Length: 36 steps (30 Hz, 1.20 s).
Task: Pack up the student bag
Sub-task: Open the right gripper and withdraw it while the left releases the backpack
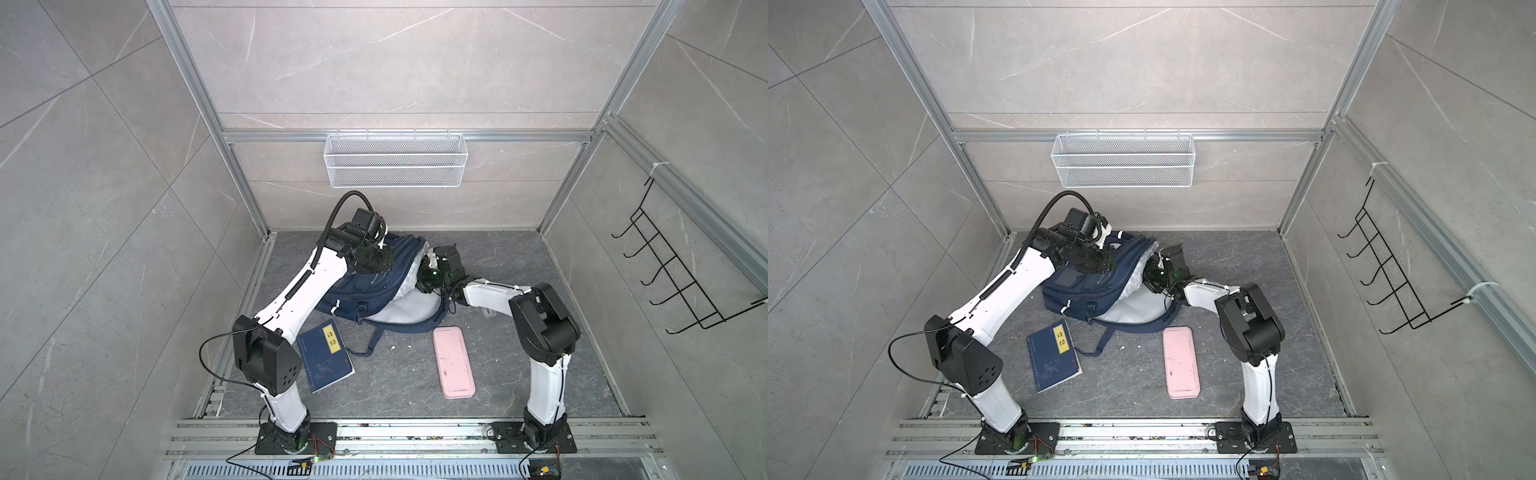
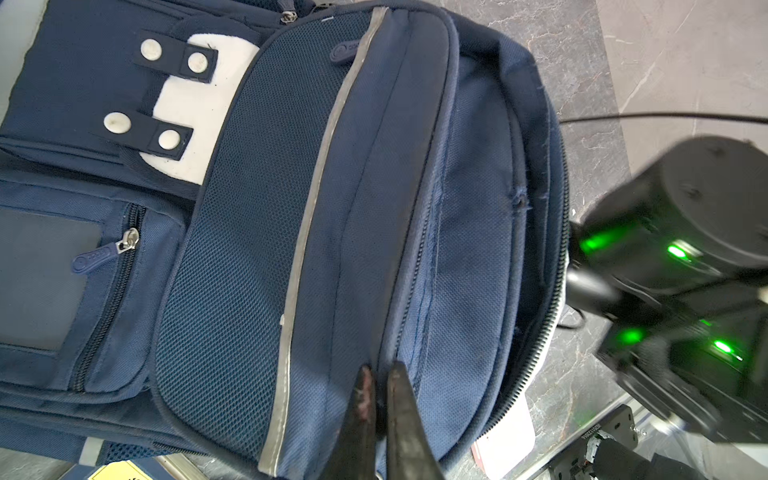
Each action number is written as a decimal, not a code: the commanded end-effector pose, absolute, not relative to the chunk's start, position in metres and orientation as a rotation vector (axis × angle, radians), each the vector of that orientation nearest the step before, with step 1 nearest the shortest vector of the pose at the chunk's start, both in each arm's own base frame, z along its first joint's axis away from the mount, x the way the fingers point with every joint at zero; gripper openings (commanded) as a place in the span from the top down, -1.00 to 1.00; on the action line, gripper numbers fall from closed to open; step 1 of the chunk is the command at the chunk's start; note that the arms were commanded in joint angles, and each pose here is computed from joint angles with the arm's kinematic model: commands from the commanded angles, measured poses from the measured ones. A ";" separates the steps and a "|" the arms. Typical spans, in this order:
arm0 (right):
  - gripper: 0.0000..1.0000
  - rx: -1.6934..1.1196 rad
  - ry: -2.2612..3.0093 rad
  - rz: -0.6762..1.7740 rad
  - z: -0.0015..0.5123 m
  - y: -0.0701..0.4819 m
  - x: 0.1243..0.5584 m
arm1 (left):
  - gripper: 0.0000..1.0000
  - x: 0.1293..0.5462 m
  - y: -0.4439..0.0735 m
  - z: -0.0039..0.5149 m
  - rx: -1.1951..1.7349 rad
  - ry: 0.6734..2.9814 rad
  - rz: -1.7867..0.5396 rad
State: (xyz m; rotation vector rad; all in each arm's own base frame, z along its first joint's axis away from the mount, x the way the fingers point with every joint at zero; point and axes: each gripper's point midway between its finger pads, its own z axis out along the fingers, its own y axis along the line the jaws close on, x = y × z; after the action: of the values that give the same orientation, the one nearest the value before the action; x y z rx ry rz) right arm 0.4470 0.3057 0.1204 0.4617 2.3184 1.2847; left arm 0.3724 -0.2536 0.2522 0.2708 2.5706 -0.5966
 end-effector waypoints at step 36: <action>-0.24 -0.213 2.189 0.799 0.113 0.218 0.238 | 0.15 0.307 -0.187 0.187 0.037 2.595 -0.323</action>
State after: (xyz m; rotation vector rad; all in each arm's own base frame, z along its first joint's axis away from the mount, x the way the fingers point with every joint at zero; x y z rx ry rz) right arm 0.2361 0.2179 0.1086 -0.1804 2.2329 0.8306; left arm 0.3175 -0.2097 0.1846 0.1413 2.6270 -0.3757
